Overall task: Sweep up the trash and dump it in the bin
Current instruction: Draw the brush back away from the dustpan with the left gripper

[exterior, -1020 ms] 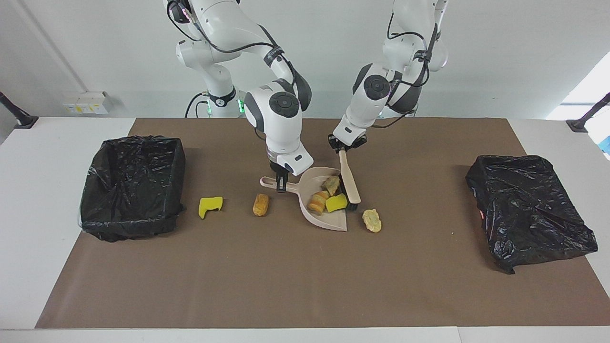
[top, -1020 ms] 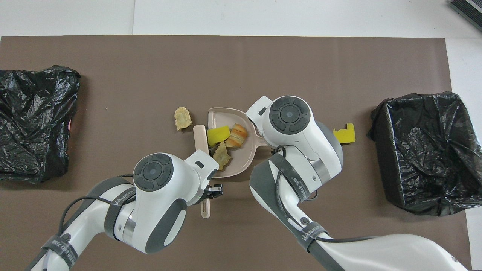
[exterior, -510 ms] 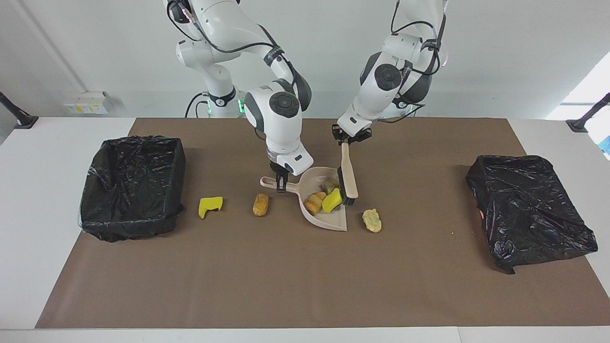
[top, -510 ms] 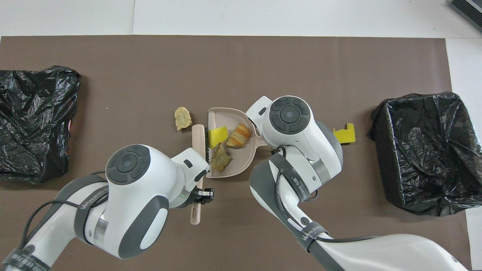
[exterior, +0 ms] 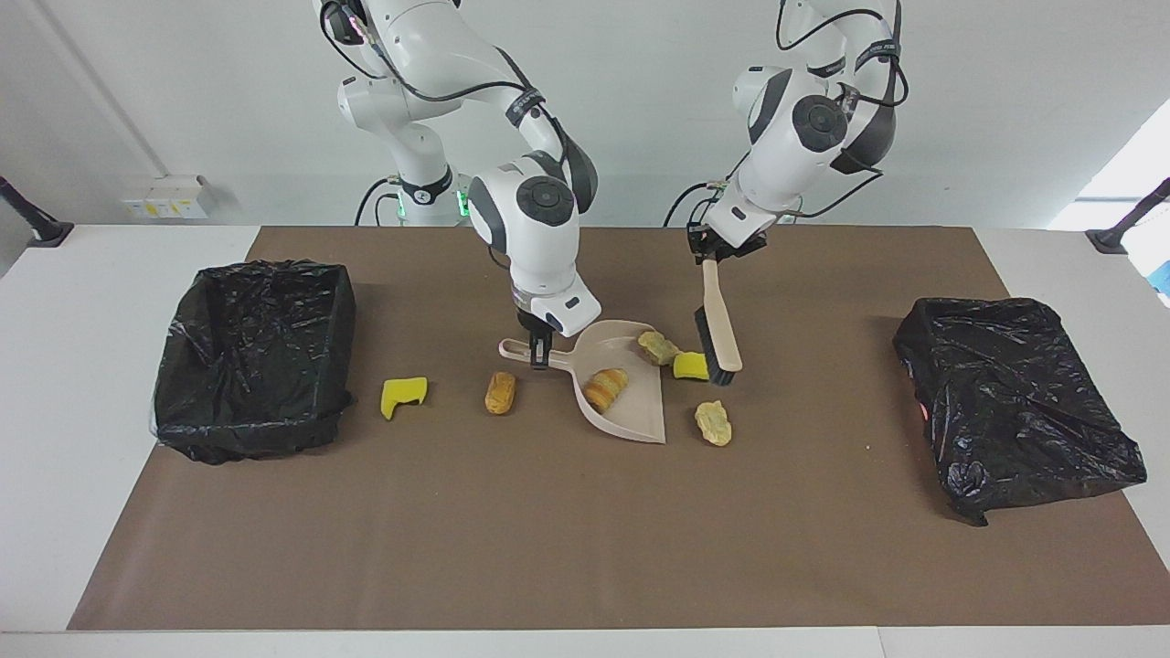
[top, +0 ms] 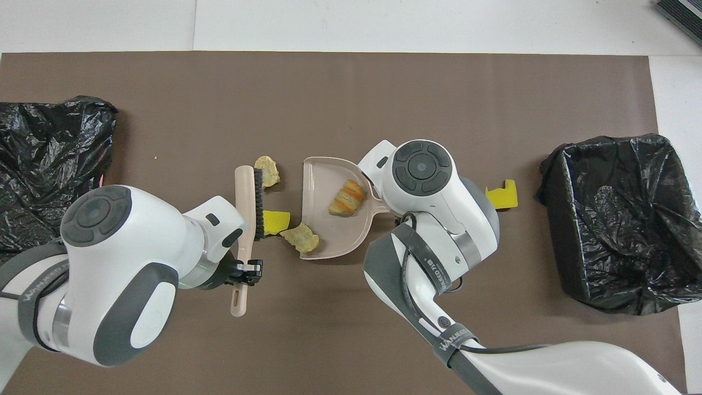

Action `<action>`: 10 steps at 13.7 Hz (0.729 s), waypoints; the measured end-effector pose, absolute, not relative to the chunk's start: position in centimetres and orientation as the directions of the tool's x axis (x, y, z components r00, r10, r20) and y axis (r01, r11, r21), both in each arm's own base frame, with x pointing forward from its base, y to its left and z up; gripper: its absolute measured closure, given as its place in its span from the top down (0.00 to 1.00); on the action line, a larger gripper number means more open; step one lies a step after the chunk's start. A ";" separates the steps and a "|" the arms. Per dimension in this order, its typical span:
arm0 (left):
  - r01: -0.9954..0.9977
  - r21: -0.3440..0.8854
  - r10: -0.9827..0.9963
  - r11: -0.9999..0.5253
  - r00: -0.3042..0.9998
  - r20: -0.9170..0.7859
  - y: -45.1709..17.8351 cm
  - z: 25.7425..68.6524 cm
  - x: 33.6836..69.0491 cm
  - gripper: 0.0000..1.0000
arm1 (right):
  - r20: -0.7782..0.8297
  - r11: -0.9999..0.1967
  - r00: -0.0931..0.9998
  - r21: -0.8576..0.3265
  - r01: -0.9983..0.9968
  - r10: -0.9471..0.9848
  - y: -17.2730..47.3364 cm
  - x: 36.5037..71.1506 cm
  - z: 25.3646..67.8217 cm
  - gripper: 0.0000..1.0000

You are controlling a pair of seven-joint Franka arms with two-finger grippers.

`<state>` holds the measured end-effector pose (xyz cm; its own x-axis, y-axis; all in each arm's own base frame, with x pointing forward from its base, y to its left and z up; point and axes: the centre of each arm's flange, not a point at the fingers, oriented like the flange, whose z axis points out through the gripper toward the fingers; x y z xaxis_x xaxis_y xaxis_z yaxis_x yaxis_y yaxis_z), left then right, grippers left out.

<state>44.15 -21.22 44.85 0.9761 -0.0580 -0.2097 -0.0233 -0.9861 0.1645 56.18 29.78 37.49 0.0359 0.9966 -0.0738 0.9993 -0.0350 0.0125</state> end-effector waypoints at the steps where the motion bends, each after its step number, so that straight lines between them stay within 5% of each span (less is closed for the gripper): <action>1: -0.025 0.159 -0.053 -0.987 0.983 -0.174 -19.4 44.8 45.5 0.26 | -0.074 -0.035 0.036 0.013 0.999 0.997 29.8 56.2 37.5 0.32; 5: -0.006 0.127 -0.024 -0.992 0.989 -0.145 -13.7 43.2 49.3 0.26 | -0.074 -0.035 0.036 0.012 0.999 0.997 29.8 56.2 37.5 0.32; 10: 0.105 0.088 0.081 -0.991 0.967 -0.242 -17.4 37.1 49.2 0.26 | -0.074 -0.035 0.036 0.012 0.999 0.997 29.8 56.2 37.5 0.32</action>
